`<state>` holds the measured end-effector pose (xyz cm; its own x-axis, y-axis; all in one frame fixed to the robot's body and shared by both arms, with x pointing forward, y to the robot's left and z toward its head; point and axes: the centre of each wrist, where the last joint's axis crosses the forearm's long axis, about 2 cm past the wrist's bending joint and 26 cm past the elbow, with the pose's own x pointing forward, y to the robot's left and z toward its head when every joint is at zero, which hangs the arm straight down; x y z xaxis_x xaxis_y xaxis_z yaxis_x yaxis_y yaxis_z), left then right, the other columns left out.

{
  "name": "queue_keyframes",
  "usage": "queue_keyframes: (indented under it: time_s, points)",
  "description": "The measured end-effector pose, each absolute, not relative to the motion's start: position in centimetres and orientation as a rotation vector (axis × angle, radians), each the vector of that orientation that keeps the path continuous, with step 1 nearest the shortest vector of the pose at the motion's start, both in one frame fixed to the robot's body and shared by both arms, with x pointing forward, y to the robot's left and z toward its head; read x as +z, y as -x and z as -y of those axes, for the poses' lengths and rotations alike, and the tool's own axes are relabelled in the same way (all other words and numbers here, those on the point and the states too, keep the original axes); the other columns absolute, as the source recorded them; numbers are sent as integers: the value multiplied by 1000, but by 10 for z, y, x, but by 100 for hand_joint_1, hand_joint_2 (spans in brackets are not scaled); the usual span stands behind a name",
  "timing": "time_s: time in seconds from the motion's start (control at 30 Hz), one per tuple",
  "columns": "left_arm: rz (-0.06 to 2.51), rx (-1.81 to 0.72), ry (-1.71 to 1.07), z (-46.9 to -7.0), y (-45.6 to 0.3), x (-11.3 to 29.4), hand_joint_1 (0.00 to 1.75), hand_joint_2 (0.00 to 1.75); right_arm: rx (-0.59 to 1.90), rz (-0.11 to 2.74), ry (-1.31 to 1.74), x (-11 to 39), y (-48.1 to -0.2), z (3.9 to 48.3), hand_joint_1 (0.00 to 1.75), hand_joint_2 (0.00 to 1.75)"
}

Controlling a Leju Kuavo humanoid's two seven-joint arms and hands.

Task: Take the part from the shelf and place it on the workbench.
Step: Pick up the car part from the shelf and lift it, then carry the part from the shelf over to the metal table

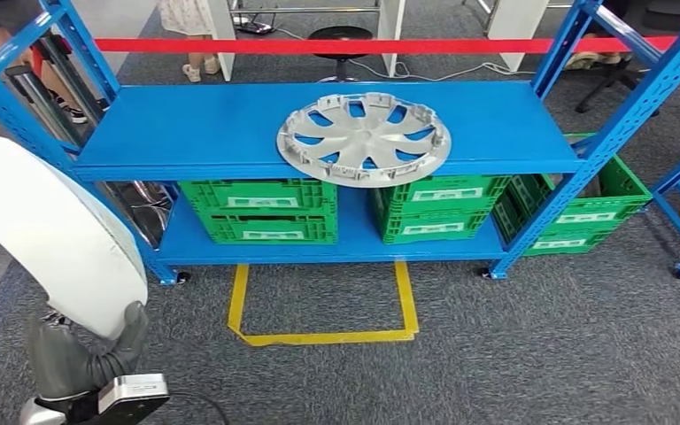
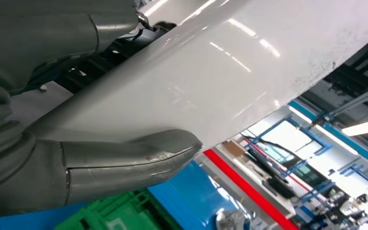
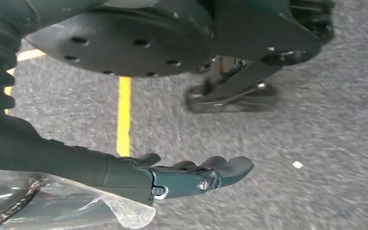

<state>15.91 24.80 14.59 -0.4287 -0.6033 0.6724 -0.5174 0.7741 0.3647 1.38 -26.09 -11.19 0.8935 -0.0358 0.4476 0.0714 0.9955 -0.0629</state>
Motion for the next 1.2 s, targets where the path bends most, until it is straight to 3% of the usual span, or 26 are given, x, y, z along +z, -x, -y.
queue_keyframes:
  time_s: [1.2]
  points:
    - [2073,-191,-665,-225,-183,130,175,175,-92,319,181,-112,16,259,0,175]
